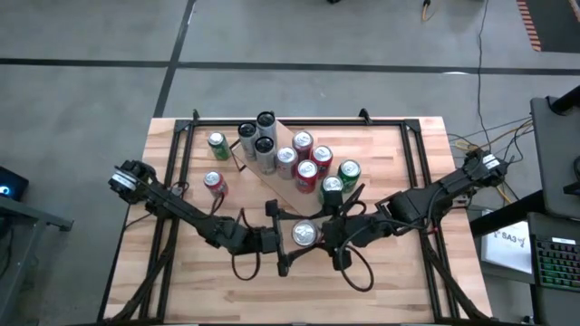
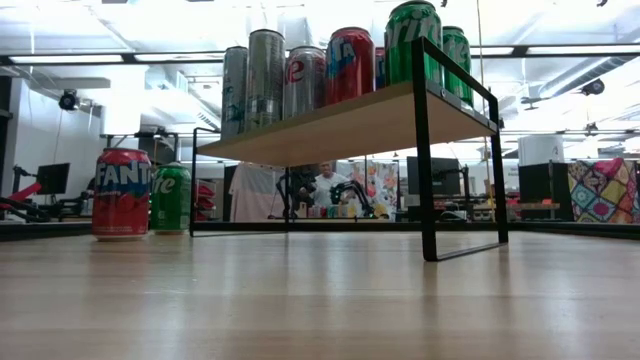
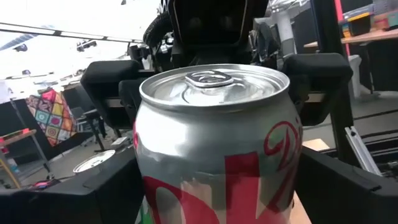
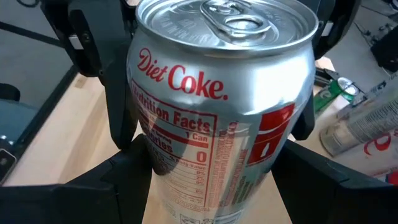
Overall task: Place canned beverage on shelf
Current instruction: Put the silver soda can on the shelf aligned with the other silver soda can
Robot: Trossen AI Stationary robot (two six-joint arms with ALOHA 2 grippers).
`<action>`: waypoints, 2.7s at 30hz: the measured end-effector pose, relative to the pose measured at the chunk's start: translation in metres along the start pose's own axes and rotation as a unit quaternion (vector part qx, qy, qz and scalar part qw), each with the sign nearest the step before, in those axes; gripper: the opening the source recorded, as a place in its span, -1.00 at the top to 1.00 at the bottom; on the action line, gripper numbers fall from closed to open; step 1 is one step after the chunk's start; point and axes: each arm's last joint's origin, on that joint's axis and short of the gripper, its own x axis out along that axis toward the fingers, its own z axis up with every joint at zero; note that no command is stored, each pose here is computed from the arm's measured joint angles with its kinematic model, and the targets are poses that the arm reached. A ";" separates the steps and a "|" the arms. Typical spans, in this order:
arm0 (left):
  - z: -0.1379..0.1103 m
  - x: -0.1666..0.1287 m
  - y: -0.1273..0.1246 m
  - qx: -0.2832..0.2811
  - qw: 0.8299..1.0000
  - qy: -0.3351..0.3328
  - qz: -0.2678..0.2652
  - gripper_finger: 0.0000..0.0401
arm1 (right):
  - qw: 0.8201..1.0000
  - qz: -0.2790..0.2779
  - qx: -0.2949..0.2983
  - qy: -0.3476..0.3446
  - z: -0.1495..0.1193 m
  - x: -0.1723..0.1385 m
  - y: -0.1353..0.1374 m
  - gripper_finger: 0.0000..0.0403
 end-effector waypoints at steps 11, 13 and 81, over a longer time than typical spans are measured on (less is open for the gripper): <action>0.002 0.000 0.001 0.008 1.000 -0.013 0.003 -0.51 | 1.000 -0.001 -0.006 0.000 0.000 0.000 0.000 -0.33; 0.003 0.000 0.001 0.012 1.000 -0.014 0.003 -0.43 | 1.000 -0.002 -0.008 -0.001 0.000 0.000 0.000 -0.33; -0.047 -0.073 0.088 -0.091 0.976 0.068 0.188 -0.42 | 0.997 -0.074 0.013 -0.019 -0.006 -0.058 -0.063 -0.63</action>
